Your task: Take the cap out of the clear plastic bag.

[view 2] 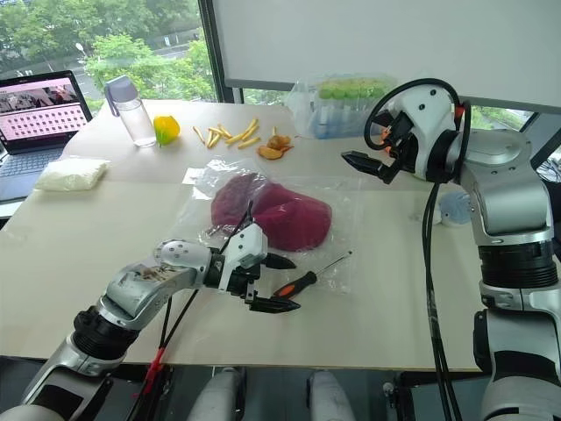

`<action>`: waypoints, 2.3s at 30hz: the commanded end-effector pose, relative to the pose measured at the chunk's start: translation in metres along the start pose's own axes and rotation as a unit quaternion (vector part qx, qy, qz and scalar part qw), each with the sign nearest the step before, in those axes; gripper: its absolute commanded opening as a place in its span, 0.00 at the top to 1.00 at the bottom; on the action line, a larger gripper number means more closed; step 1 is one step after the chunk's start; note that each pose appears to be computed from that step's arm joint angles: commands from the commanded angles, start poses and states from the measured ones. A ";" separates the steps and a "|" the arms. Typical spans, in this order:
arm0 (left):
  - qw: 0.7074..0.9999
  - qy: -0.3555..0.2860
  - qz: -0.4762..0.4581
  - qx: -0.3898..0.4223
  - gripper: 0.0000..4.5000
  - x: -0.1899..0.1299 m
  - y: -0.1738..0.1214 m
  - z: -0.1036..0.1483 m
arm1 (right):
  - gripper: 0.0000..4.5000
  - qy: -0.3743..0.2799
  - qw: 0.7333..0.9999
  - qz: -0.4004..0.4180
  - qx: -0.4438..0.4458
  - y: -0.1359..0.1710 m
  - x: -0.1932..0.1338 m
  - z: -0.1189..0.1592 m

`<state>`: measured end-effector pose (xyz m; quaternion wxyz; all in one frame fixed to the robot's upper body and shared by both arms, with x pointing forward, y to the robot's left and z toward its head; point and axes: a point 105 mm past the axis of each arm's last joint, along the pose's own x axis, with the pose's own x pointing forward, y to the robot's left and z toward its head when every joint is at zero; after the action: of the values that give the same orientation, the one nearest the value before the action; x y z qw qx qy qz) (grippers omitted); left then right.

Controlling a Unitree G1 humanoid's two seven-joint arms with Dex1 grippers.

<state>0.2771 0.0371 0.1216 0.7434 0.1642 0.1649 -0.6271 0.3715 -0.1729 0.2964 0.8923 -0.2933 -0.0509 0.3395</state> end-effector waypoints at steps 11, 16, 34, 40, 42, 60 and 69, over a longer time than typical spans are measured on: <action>0.998 0.039 0.002 -0.045 0.35 0.017 -0.018 -0.028 | 0.00 -0.018 1.000 -0.021 -0.014 -0.008 -0.012 0.013; 0.998 0.047 0.001 -0.048 0.73 0.012 -0.016 -0.032 | 0.00 -0.020 1.000 -0.019 -0.014 -0.008 -0.009 0.014; 0.905 -0.228 0.303 -0.194 0.79 -0.140 0.102 0.010 | 0.00 -0.040 0.999 0.018 -0.006 0.001 0.013 0.018; 0.851 -0.146 0.480 -0.154 0.79 -0.188 0.120 -0.029 | 0.00 -0.031 0.993 0.114 0.011 0.032 0.023 0.011; 0.825 -0.123 0.532 -0.142 0.79 -0.204 0.123 -0.041 | 0.00 -0.017 0.984 0.175 0.019 0.051 0.020 0.005; 0.674 -0.050 0.714 -0.184 0.79 -0.289 0.121 -0.147 | 0.00 -0.008 0.946 0.321 0.046 0.102 0.012 0.004; 0.673 -0.053 0.711 -0.196 0.23 -0.292 0.120 -0.153 | 0.00 0.002 0.945 0.323 0.050 0.103 0.005 0.003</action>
<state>0.3426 0.3833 0.1072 0.9844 0.0450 0.1021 0.1364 0.3212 -0.1052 0.2303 0.7513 -0.2390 0.0799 0.6100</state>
